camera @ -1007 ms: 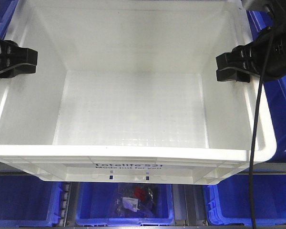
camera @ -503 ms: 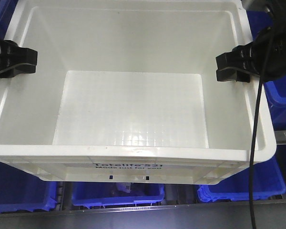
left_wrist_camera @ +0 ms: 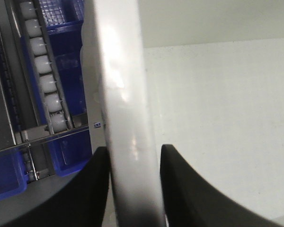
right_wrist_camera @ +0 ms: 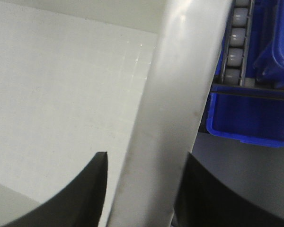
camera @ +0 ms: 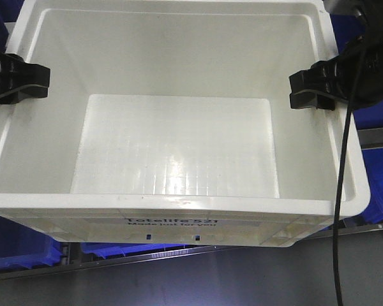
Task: Move bin from left to right shelf
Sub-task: 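Hold the tote with both grippers while the base drives away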
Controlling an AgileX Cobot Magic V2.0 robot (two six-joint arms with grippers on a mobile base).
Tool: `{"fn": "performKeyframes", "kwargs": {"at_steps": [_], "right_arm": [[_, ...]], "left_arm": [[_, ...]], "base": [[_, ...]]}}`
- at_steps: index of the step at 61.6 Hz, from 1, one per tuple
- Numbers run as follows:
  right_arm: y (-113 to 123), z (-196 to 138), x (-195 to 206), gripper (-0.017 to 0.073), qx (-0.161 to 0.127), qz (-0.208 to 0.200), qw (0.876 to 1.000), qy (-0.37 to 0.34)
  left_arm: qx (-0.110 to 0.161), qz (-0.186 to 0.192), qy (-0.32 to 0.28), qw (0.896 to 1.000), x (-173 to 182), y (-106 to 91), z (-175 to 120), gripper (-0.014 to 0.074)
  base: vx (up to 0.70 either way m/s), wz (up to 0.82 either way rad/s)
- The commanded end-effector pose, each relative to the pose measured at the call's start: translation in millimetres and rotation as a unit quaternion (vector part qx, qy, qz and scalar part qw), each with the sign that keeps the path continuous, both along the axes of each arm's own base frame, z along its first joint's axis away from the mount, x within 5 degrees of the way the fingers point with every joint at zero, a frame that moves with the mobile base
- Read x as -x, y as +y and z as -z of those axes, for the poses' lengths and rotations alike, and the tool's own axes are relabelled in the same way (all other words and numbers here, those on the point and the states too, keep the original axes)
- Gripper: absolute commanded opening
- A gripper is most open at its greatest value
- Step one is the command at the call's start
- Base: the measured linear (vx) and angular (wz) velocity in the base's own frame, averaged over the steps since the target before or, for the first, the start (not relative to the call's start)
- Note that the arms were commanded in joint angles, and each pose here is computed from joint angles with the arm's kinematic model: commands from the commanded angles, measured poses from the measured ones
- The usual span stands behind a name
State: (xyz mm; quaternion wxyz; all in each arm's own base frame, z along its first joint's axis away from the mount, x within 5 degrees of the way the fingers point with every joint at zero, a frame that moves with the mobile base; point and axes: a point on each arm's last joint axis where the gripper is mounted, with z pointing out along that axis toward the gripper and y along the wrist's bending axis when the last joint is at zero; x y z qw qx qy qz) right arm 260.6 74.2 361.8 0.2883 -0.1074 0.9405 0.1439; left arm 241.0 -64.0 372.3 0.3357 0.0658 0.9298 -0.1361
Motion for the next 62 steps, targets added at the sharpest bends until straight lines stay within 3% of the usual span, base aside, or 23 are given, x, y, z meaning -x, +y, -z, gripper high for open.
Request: {"fn": "performKeyframes", "kwargs": {"at_steps": [1,62], "right_arm": [[-5.2,-23.8,0.9,-0.0004,0.005,0.006,0.997,-0.076],[-5.4,-23.8,0.9,-0.0004,0.006,0.007,0.997,-0.076]], "left_arm": [[0.014,0.009,-0.094,0.995,4.7,-0.8,-28.7,-0.0008],[0.014,0.009,-0.094,0.995,4.7,-0.8,-28.7,-0.0008]], "base": [[-0.17,-0.22],[-0.09,-0.37]]}}
